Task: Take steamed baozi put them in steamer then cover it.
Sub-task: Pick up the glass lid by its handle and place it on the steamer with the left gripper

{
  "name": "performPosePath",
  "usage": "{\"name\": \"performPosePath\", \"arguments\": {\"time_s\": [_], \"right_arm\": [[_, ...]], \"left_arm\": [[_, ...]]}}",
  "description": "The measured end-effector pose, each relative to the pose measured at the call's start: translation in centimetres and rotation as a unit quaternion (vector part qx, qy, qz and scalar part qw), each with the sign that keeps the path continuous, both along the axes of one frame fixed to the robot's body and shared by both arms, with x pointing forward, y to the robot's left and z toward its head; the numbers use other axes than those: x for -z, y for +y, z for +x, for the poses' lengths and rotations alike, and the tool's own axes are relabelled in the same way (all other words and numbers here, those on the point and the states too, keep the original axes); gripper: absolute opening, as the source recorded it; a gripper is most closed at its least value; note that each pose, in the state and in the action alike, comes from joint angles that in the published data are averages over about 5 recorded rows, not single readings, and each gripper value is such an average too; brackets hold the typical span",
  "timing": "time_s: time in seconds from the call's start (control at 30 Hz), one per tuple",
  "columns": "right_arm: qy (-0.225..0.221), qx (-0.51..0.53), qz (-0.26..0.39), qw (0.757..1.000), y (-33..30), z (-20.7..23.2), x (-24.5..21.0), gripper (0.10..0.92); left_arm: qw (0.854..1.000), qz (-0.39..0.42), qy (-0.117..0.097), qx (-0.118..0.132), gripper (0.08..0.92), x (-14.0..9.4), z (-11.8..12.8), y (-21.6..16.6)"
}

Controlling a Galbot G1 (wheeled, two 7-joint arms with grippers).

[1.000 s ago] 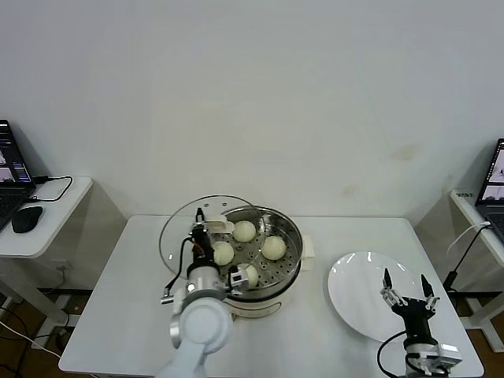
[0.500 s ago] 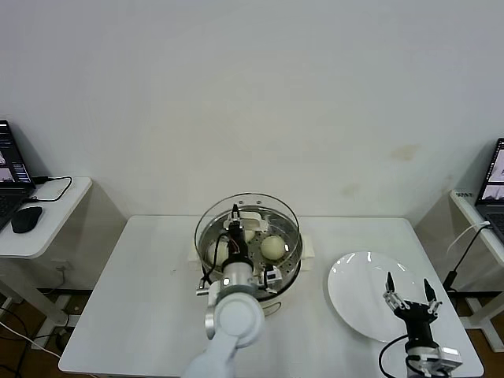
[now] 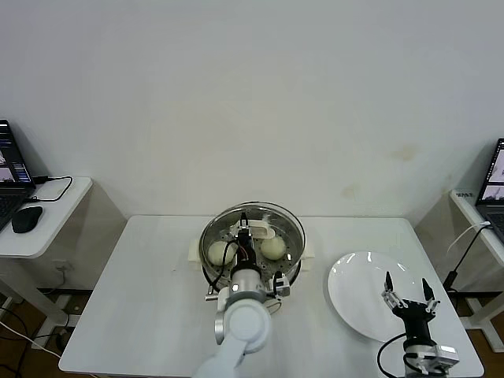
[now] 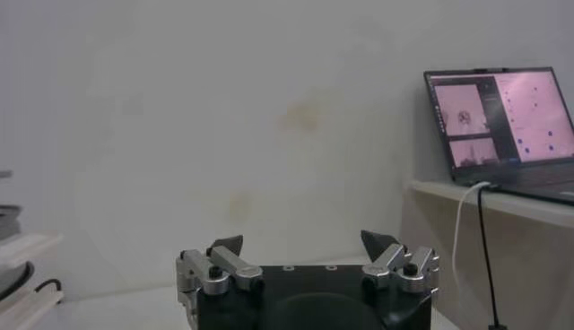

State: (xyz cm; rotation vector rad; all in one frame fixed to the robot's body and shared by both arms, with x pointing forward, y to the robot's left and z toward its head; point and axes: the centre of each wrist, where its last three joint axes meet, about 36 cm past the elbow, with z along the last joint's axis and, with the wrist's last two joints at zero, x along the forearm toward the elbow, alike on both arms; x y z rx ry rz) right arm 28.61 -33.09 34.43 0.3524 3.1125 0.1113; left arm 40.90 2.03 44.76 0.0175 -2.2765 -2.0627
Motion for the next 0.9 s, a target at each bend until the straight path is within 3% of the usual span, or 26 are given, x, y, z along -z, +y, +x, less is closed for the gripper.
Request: {"name": "performPosePath", "arguments": {"time_s": [0.9], "right_arm": [[0.004,-0.002,-0.003,1.0,0.1,0.0,0.4,0.823]], "left_arm": [[1.0,0.015,0.006,-0.008,0.146,1.3,0.7,0.0]]}}
